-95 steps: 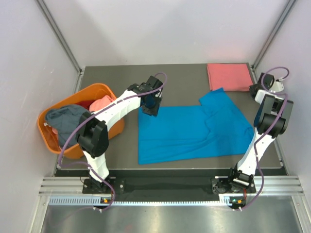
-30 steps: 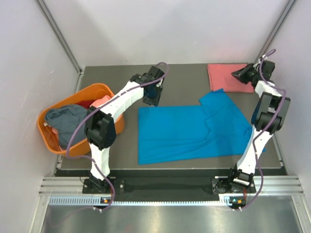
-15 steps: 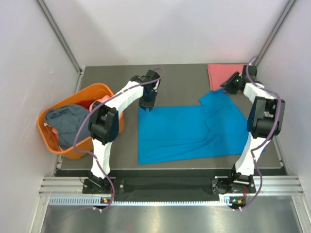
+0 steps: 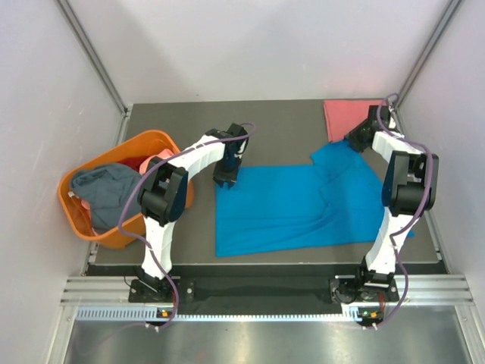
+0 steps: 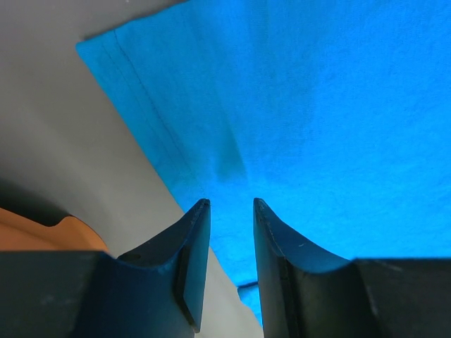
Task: Fold and stack the t-shirts
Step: Fold the tshirt
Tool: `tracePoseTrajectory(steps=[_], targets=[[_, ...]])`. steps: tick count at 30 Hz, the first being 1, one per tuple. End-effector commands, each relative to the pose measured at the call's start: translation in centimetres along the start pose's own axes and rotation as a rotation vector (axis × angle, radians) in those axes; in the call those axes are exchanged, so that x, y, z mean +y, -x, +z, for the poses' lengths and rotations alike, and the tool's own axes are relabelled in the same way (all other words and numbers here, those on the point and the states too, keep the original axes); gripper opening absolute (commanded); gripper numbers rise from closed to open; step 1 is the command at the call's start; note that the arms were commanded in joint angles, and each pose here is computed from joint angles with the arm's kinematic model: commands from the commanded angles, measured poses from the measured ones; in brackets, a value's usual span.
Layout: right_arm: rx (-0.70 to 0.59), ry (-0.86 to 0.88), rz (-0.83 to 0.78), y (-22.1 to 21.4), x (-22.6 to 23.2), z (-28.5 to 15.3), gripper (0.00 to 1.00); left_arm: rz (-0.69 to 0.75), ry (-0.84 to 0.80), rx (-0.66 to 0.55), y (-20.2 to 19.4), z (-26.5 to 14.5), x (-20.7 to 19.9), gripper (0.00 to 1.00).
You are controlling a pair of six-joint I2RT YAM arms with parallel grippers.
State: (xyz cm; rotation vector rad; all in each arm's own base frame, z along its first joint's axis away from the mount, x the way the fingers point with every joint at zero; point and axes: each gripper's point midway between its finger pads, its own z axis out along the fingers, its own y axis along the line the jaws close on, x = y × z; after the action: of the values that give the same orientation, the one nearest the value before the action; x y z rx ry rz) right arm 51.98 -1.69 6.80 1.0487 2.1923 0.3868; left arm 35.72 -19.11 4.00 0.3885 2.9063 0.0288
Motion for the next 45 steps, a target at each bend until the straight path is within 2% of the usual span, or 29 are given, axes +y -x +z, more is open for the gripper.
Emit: tracePoseTrajectory(steps=[1,17,38,45], targets=[[-0.091,0.04,0.027,2.9,2.7,-0.8,0.34,-0.005,-0.016,-0.083,1.6,-2.3,0.2,0.36],[-0.068,0.023,0.065,2.6,2.7,1.6,0.33,0.002,-0.006,-0.105,2.5,-3.2,0.3,0.36],[-0.072,-0.05,0.073,1.9,1.5,0.2,0.31,0.018,0.037,-0.148,4.8,-4.3,0.9,0.36],[-0.061,-0.046,0.07,1.5,1.4,0.4,0.31,0.031,0.043,-0.123,5.2,-3.6,1.3,0.36]])
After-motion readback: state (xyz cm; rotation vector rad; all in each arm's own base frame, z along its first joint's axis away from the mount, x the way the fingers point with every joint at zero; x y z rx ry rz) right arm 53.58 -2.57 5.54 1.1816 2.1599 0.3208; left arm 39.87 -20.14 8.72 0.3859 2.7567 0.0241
